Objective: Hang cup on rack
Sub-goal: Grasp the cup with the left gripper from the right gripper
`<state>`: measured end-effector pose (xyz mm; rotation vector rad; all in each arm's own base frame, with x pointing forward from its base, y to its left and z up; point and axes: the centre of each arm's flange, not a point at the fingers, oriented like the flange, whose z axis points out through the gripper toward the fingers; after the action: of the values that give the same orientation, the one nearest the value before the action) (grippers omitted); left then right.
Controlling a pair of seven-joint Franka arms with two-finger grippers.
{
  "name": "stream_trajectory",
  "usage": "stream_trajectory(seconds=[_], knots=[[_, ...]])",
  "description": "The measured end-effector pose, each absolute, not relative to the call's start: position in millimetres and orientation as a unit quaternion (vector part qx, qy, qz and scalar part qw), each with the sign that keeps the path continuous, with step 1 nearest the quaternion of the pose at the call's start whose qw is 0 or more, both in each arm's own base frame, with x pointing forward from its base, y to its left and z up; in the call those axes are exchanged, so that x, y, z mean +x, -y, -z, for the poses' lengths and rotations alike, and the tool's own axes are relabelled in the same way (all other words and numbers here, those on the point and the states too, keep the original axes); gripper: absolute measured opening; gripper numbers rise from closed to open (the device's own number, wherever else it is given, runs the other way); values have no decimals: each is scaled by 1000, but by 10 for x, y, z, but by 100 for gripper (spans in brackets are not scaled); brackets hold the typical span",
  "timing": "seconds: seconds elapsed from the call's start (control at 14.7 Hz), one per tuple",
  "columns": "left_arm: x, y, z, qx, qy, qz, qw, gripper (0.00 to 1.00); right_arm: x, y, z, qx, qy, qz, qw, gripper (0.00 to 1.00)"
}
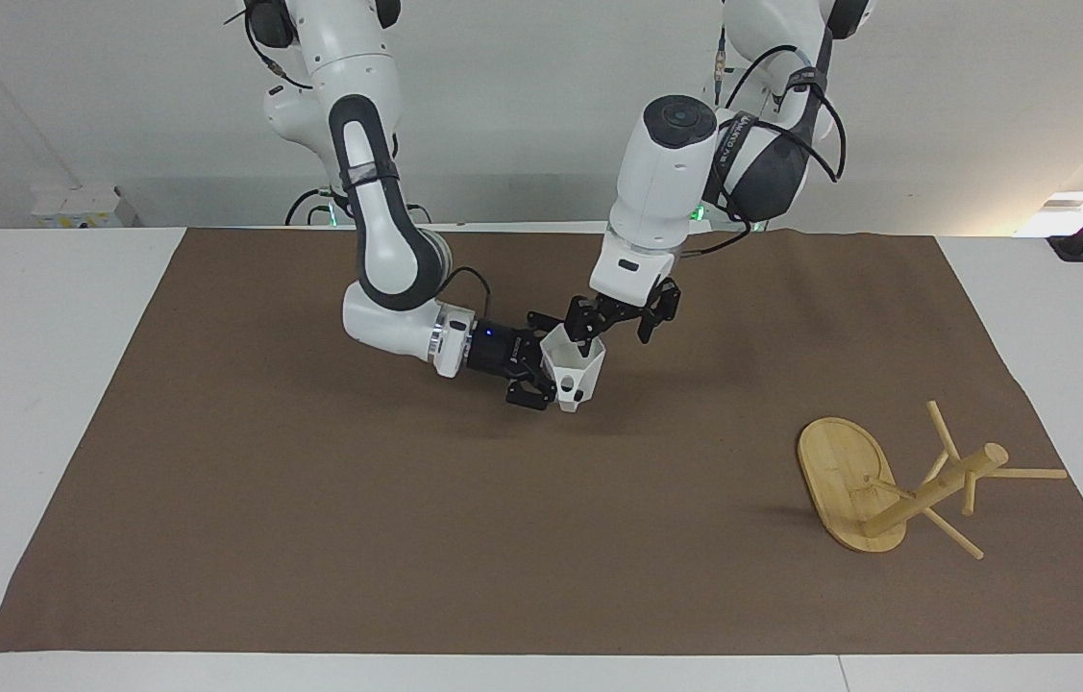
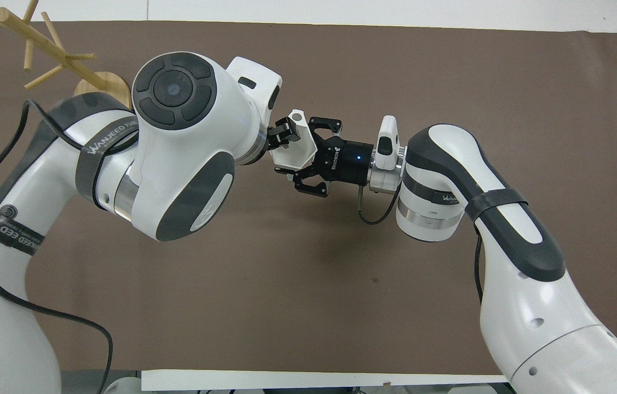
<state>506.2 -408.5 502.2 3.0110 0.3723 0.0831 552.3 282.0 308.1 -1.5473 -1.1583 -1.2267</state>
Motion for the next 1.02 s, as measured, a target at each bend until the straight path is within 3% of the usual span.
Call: stream_trajectory(seconds=[0.48,0.88,1.02], knots=[[4984,4203,-4962,988,-136,-34,59,8,5497,-2810,-3057,-617,462,486,412,78],[4993,4228,-4867,988,-137,-34,59,4,5483,-2770,-3007,-622,465,486,400,78],[5019,4206,-4874,987,-144,-36,60,4,5488,-2771,-3027,-622,465,488,400,96]])
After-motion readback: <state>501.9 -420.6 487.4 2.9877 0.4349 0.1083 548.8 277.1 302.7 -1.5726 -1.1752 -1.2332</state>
